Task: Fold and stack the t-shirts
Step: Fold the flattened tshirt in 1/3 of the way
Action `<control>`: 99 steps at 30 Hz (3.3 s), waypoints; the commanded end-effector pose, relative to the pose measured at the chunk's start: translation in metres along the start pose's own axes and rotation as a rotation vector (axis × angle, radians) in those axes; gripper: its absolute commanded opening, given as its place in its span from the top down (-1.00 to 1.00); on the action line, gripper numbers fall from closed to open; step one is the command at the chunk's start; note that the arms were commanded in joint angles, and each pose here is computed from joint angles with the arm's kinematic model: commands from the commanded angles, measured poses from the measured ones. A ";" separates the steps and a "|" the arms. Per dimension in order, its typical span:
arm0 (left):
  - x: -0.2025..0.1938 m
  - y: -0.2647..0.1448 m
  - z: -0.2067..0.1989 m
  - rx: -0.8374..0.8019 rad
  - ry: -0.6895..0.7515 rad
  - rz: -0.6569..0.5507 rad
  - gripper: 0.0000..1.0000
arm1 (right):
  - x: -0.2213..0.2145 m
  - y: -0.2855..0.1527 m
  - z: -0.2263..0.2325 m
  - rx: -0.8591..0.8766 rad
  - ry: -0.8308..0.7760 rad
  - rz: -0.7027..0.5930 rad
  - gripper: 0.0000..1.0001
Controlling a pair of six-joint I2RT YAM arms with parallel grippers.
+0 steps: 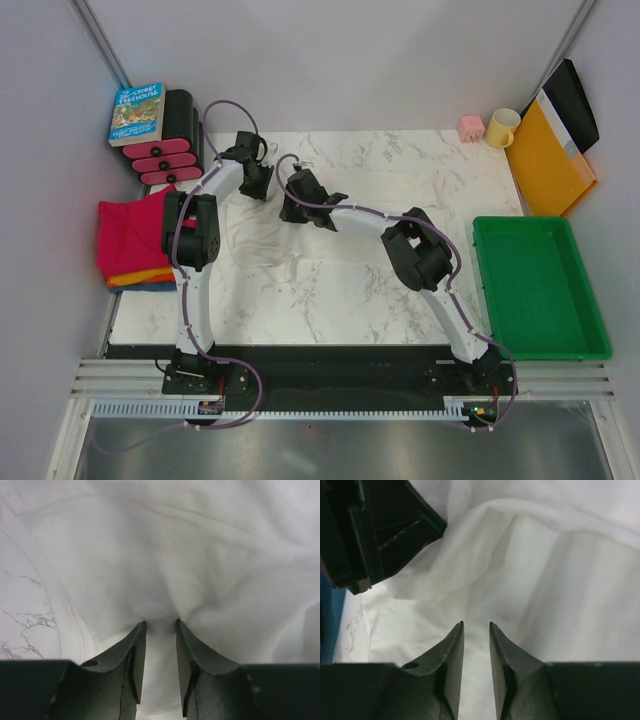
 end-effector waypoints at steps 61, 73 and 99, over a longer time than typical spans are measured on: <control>-0.022 0.003 -0.005 -0.031 0.004 0.057 0.28 | 0.039 0.022 -0.005 -0.241 -0.418 -0.202 0.13; -0.025 0.007 -0.003 -0.024 0.017 0.066 0.28 | 0.054 0.029 0.001 -0.229 -0.384 -0.243 0.14; -0.027 0.012 -0.003 -0.030 0.029 0.075 0.30 | 0.055 0.055 -0.015 -0.237 -0.309 -0.250 0.42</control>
Point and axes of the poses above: each gripper's point midway between its finger pads, its own y axis out along the fingers, its own z axis along the line the jaws close on, x = y × z, the point moved 1 cm from there along -y, back along the fingers, and after that the axes turned 12 degrees about -y, right-handed, at the moved point
